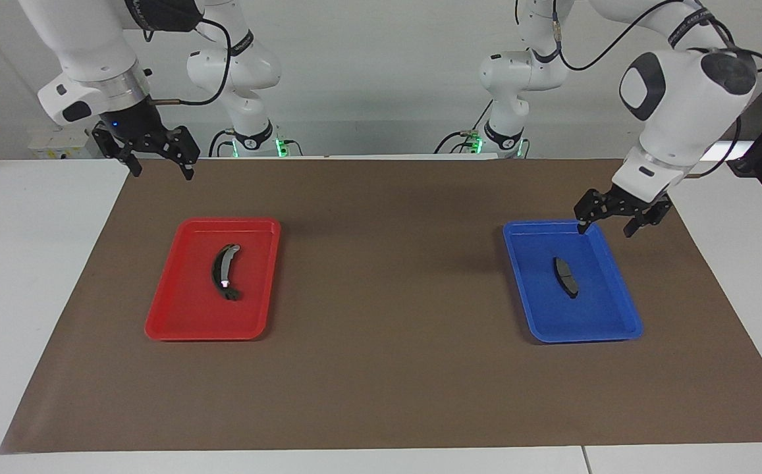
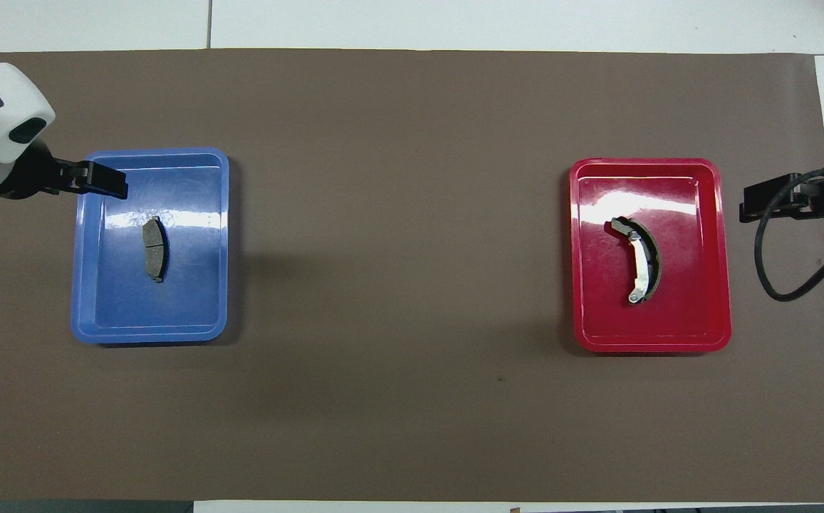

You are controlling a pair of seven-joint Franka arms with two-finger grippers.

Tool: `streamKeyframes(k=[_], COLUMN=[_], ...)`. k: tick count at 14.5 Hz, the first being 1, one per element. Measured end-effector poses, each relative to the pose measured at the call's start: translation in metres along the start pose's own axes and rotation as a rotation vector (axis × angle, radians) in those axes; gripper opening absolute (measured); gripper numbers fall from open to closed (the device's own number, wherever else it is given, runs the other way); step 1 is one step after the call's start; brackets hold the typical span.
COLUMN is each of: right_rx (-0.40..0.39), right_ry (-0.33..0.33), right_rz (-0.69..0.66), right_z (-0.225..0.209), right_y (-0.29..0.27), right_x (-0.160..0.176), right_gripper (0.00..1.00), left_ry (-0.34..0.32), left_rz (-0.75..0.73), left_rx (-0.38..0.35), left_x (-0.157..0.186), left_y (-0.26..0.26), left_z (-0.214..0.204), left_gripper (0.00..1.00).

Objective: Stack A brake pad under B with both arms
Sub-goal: 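Grasp the grey pad with the left gripper while the right gripper grasps the shoe, then lift the grey pad with the left gripper while the right gripper lifts the shoe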

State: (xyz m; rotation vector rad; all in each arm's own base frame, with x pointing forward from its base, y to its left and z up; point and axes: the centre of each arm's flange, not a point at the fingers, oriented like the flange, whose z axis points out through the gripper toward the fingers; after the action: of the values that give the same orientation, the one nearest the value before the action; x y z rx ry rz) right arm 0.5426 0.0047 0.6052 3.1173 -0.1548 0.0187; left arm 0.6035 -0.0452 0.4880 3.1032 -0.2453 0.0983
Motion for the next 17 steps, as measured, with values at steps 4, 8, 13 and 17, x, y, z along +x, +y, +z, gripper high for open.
streamKeyframes(k=[4, 8, 13, 17], right_rx=[0.001, 0.008, 0.011, 0.010], right_ry=[-0.013, 0.034, 0.052, 0.049], right_rz=[-0.020, -0.051, -0.110, -0.148], right_z=[0.091, 0.204, 0.282, 0.306], right_y=[-0.004, -0.008, -0.005, -0.005], right_x=[0.014, 0.018, -0.010, -0.014], right_gripper=[1.00, 1.00, 1.00, 1.00], left_ry=[0.007, 0.007, -0.048, -0.072], left_rz=[-0.027, -0.038, -0.074, -0.062], left_rx=[0.003, 0.006, 0.001, -0.003], left_x=[-0.012, -0.035, -0.053, -0.060], left_y=[-0.016, -0.019, -0.039, -0.035], left_z=[0.101, 0.151, 0.185, 0.193], left_gripper=[1.00, 0.98, 0.97, 0.87])
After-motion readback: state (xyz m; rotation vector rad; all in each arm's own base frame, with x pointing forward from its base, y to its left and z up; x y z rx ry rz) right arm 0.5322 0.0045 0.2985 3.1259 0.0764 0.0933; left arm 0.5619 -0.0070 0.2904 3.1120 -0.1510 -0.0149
